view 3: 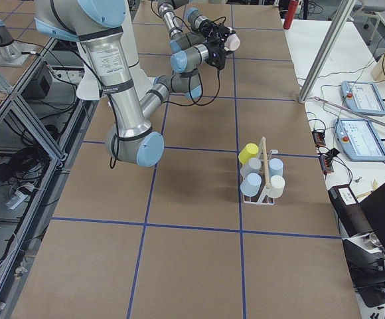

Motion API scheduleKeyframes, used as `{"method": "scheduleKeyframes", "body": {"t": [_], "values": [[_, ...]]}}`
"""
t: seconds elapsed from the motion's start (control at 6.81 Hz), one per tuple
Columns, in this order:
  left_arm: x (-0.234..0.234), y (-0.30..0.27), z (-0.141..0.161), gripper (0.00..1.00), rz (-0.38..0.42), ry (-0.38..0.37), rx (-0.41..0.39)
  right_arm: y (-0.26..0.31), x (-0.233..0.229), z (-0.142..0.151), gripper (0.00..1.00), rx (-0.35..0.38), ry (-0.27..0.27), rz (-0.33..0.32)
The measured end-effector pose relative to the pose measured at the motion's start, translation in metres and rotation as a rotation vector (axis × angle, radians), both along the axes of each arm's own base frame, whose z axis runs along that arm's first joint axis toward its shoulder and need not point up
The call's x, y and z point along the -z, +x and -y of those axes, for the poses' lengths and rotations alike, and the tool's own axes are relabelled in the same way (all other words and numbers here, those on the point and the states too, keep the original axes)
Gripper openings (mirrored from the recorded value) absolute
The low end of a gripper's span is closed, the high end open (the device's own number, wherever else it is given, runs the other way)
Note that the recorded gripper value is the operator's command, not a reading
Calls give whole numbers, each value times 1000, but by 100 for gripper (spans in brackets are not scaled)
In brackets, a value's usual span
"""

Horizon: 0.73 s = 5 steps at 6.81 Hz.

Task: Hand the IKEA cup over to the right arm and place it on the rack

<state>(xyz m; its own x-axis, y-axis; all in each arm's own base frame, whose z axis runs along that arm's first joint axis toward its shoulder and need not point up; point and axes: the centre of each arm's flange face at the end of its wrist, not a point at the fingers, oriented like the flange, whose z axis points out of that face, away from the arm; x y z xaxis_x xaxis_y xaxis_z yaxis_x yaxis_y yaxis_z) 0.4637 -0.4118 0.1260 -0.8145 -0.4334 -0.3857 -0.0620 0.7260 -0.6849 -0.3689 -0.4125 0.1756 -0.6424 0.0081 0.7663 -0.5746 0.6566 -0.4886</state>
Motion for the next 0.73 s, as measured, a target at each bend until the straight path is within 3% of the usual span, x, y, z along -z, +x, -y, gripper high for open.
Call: {"method": "scheduleKeyframes", "body": {"t": [0.73], "values": [[4, 5, -6, 0, -7, 2, -10, 1, 1, 1, 99, -2, -2, 4]]}}
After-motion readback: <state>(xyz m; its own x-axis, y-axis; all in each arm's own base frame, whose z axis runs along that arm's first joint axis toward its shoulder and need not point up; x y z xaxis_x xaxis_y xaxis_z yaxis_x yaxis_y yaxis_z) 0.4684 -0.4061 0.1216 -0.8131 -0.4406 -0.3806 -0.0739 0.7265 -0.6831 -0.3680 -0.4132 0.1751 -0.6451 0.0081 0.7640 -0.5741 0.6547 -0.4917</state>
